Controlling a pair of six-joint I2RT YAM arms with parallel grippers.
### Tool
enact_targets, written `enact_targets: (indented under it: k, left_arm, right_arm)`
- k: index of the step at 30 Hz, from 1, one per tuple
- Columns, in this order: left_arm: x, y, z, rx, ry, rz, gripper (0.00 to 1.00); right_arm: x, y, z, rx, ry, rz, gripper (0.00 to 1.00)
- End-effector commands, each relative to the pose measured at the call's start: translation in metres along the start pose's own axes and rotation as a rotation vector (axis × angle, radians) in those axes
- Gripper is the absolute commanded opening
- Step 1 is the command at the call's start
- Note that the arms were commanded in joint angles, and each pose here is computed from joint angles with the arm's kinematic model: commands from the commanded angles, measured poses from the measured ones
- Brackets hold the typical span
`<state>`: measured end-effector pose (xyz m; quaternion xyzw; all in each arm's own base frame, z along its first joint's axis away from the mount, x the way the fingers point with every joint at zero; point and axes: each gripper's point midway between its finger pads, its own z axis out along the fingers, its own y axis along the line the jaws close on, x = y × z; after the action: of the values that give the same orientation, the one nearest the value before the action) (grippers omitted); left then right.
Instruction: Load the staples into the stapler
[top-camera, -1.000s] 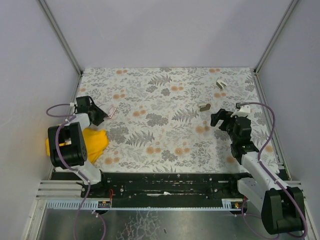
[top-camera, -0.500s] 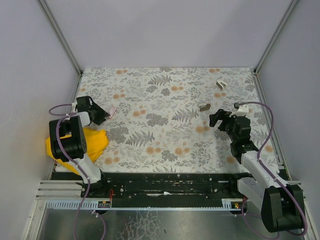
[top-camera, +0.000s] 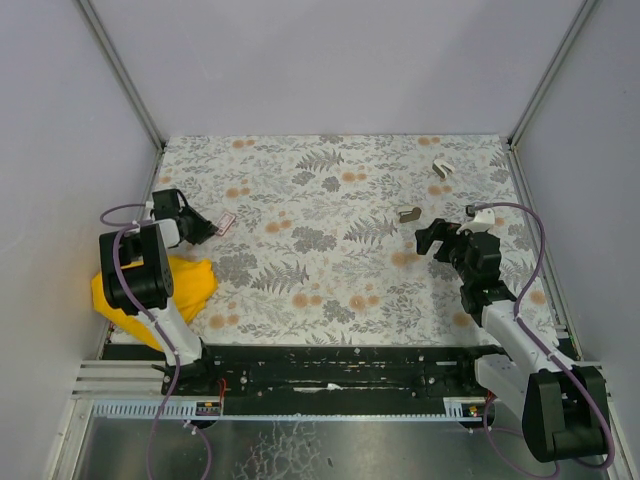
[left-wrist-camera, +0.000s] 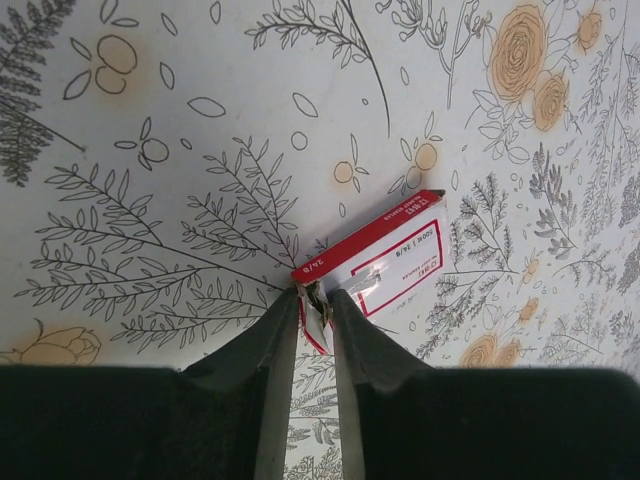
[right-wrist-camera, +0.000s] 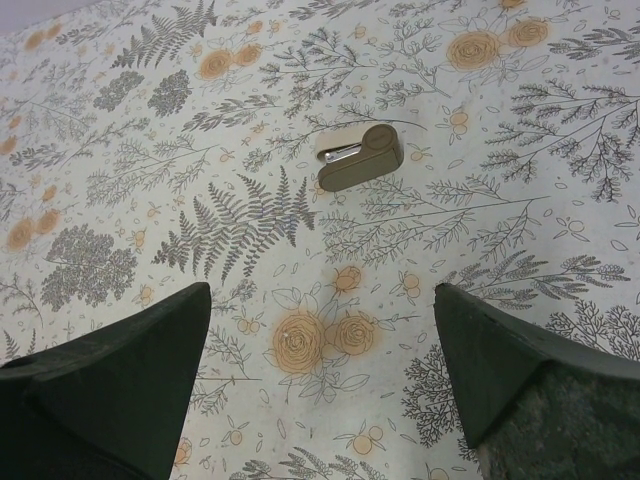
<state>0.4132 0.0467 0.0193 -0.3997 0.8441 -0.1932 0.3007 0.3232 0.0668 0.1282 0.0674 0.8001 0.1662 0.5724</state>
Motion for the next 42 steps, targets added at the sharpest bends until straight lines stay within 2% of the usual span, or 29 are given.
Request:
enact_targets:
  k: [1,8,14,17,23,27,31,34,37,42]
  left_arm:
    - [0.003,0.008,0.007,-0.012,0.034,0.046,0.18]
    - [0.022,0.002,0.017,-0.010,0.122,0.156,0.11]
    - [0.047,-0.017,0.018,0.002,0.180,0.319,0.04]
    - [0.063,-0.034,0.016,0.031,0.205,0.408,0.00]
    - [0.121,-0.077,-0.004,0.135,0.296,0.584,0.00]
    - [0.186,-0.101,-0.027,0.196,0.399,0.724,0.00]
    - [0.236,-0.100,-0.052,0.213,0.474,0.810,0.00]
    - [0.252,-0.091,-0.065,0.201,0.489,0.821,0.00]
    - [0.258,-0.087,-0.076,0.214,0.495,0.791,0.00]
    - [0.267,-0.087,-0.093,0.262,0.489,0.699,0.00]
  right_arm:
    - [-0.033,0.020,0.003,-0.073,-0.088,-0.011,1.00]
    - [-0.032,0.022,0.004,-0.088,-0.082,-0.014,1.00]
    - [-0.031,0.023,0.004,-0.094,-0.078,-0.020,1.00]
    - [-0.030,0.025,0.004,-0.107,-0.070,-0.019,1.00]
    - [-0.023,0.027,0.007,-0.119,-0.021,-0.023,1.00]
    - [-0.011,0.032,0.013,-0.130,0.082,0.016,0.97]
    - [0.020,0.050,0.021,-0.211,0.274,0.122,0.88]
    - [0.050,0.074,0.013,-0.316,0.457,0.215,0.79]
    - [0.077,0.093,0.001,-0.348,0.592,0.308,0.75]
    - [0.106,0.124,-0.015,-0.404,0.719,0.411,0.64]
